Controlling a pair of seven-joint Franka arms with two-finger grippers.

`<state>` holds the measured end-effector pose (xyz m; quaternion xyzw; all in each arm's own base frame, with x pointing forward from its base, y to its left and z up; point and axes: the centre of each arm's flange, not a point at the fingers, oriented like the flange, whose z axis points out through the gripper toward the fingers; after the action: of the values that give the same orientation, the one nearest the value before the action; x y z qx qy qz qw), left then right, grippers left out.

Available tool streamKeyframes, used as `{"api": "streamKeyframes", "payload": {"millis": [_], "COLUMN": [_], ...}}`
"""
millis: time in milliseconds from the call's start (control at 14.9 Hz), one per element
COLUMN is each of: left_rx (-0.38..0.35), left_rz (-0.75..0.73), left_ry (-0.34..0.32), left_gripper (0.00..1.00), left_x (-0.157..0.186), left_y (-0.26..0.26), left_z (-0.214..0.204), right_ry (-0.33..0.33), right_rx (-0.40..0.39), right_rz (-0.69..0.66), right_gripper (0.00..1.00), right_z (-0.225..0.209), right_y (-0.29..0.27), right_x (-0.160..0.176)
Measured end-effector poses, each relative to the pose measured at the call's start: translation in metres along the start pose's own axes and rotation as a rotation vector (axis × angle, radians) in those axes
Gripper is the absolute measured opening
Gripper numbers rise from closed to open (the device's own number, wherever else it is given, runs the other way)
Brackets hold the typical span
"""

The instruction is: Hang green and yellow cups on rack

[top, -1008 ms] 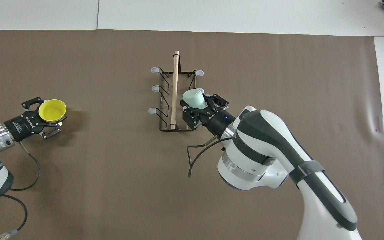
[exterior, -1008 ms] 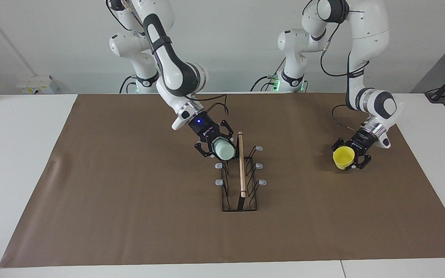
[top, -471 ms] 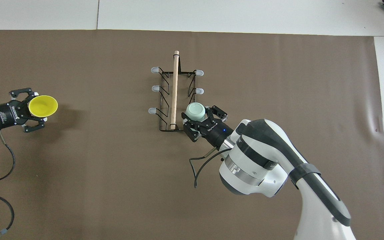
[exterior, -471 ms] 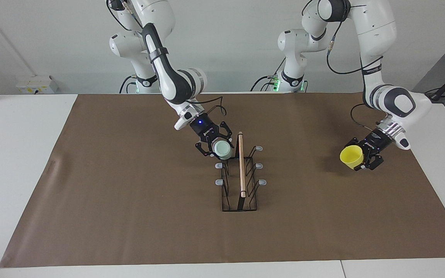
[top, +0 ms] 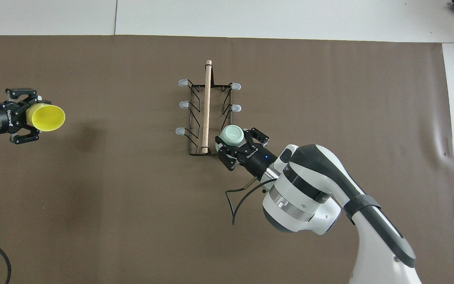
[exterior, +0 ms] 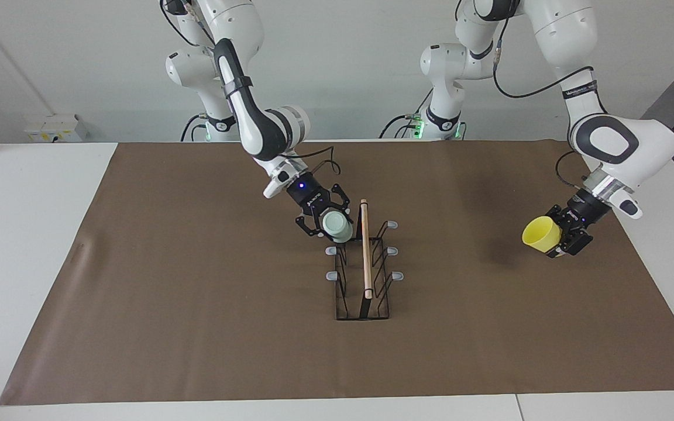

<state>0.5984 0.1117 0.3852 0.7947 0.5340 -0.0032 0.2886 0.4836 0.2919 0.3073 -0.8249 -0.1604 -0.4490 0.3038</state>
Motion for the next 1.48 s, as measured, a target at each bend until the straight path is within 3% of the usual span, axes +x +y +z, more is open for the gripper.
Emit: {"api": "streamKeyframes", "payload": {"millis": [134, 202, 403, 672, 941, 1479], "left_rx": [0.052, 0.079, 0.161, 0.262, 0.372, 0.585], "left_rz": [0.097, 0.147, 0.271, 0.392, 0.458, 0.508], "left_ry": [0.057, 0.087, 0.162, 0.274, 0.43, 0.759], "left_gripper": [0.64, 0.64, 0.64, 0.64, 0.64, 0.64], "left_x": [-0.011, -0.016, -0.03, -0.05, -0.078, -0.184], "left_y": [0.011, 0.017, 0.032, 0.052, 0.071, 0.091], "left_z": [-0.007, -0.011, -0.022, -0.036, -0.042, -0.024], "right_ry": [0.002, 0.003, 0.001, -0.017, -0.045, -0.055], "right_rx": [-0.002, -0.003, -0.011, -0.018, -0.093, -0.169], "right_rz": [0.006, 0.013, 0.041, 0.072, 0.069, -0.066], "right_gripper": [0.65, 0.7, 0.99, 1.0, 1.0, 1.0], "right_z": [0.0, 0.0, -0.001, -0.002, -0.017, -0.052], "right_y": [0.0, 0.0, -0.002, -0.008, -0.011, -0.007], "right_x": [0.0, -0.001, -0.005, -0.008, 0.015, 0.059]}}
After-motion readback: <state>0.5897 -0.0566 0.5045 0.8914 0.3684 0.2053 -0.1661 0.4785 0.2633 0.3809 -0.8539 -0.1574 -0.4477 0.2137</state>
